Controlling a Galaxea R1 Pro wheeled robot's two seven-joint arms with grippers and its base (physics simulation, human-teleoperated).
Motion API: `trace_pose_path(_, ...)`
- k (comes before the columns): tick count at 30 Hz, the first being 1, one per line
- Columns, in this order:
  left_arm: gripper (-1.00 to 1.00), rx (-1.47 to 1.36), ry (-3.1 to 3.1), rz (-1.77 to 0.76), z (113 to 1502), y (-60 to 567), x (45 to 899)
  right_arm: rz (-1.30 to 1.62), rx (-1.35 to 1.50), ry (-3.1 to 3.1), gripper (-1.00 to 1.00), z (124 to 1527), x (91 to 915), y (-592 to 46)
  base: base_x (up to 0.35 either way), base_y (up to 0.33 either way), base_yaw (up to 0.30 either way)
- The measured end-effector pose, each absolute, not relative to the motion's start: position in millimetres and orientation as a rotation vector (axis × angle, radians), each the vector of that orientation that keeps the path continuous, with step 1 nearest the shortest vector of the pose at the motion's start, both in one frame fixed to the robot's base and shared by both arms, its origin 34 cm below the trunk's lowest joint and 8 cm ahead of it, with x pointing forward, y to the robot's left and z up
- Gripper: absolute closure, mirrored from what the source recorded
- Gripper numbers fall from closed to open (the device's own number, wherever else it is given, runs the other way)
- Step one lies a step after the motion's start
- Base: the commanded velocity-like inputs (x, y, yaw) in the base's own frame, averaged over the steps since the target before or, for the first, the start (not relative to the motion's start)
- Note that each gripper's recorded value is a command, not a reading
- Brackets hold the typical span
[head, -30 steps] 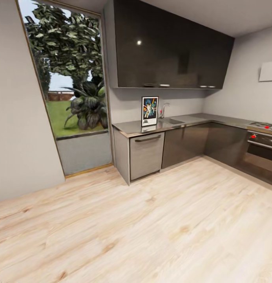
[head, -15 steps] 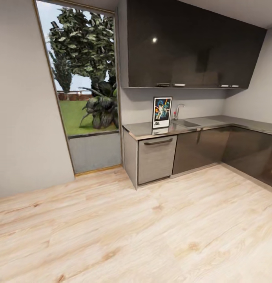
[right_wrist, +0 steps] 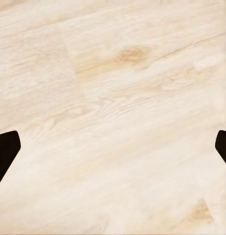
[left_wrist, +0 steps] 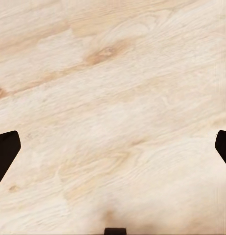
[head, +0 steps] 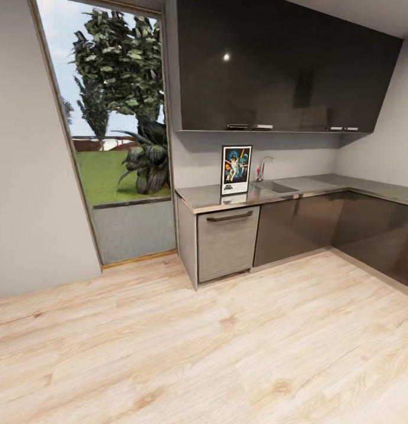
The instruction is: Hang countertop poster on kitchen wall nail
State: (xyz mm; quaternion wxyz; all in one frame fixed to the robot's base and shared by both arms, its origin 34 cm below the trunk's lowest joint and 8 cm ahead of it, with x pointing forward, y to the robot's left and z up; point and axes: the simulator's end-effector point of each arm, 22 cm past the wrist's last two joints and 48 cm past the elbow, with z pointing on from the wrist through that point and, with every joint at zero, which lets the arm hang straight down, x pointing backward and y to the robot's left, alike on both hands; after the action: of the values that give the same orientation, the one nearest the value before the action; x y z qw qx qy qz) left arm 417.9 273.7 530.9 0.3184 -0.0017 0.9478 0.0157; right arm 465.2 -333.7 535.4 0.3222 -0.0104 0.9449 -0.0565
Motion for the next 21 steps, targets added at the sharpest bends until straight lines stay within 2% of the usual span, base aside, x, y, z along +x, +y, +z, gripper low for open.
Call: trace_pose_path(21,-1.00,-0.004,2.493,0.039,530.9,272.6,417.8,-0.148,-0.029,2.492,-1.00,532.3,461.0,-333.6,0.229,-0.264,0.000)
